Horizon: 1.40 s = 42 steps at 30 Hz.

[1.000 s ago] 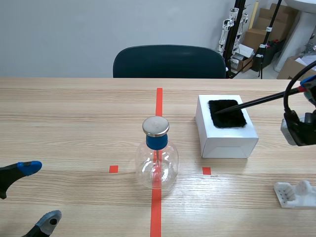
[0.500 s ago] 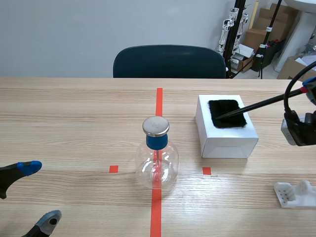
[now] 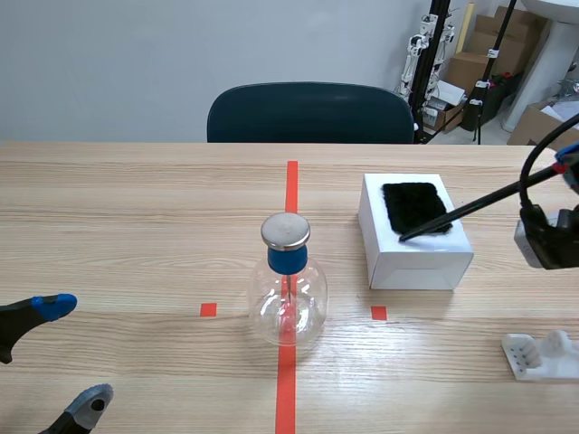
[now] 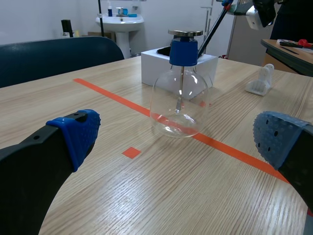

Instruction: Do the electroscope experiment. rub the rod on the fur

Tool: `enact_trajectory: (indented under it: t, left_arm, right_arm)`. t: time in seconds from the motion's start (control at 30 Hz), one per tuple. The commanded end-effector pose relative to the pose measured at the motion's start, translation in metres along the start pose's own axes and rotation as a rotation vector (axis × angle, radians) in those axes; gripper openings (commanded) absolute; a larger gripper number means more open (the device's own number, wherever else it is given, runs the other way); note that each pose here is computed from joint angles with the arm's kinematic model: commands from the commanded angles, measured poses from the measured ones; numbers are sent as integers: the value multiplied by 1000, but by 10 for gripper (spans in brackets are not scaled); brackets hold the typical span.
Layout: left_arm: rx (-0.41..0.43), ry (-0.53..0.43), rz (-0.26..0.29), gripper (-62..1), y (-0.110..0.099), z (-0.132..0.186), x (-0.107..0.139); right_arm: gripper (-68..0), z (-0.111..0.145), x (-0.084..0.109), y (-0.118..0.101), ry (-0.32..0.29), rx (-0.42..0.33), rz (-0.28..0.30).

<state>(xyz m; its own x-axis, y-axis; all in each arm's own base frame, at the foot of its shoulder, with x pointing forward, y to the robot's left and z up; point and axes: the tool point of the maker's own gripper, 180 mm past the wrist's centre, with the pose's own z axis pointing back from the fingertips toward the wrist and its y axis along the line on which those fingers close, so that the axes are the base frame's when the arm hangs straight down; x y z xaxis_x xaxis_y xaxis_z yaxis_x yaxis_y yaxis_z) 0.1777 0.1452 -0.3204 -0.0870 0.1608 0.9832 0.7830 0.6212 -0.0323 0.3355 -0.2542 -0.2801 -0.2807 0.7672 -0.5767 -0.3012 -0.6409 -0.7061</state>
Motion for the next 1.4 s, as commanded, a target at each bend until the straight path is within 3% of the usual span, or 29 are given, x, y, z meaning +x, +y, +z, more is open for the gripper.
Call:
enact_trajectory:
  t: [0.0,0.1,0.23,0.53,0.63,0.7,0.8,0.87,1.03,1.1,1.17,1.3,1.37]
  left_arm:
    - [8,-22,-18,14,5,1,7]
    - [8,-22,-18,14,5,1,7]
    - [8,-23,-18,14,5,1,7]
    - [8,-25,-18,14,5,1,8]
    - [8,-25,-18,14,5,1,8]
    - [8,-25,-18,14,5,1,8]
    - [8,-25,-18,14,5,1,8]
    - [8,-25,-18,14,5,1,8]
    - [8,-25,-18,14,5,1,8]
    - [8,-25,-18,14,5,1,8]
    - [8,-25,-18,14,5,1,8]
    - [8,-25,-18,14,5,1,8]
    - [8,-25,-18,14,5,1,8]
  right_arm:
    - [-607,0,-19,-3,74,-4,31]
    - [-607,3,-42,-3,199,-4,17]
    - [-607,5,-59,-8,283,-16,9]
    - [-607,-3,-44,-18,258,-44,-74]
    - [-607,-5,-32,-18,204,-45,-83]
    - [-607,-4,-37,-18,235,-44,-84]
    - [-607,1,-55,-15,331,-36,-87]
    - [-607,1,-57,-11,342,-25,-86]
    - [-607,-6,-33,-12,204,-28,-83]
    - [-607,-7,-28,-12,178,-29,-84]
    - [-607,-6,-33,-11,202,-26,-92]
    - [-607,-1,-56,-4,334,-6,-92]
    - [-607,-1,-57,0,335,2,-89]
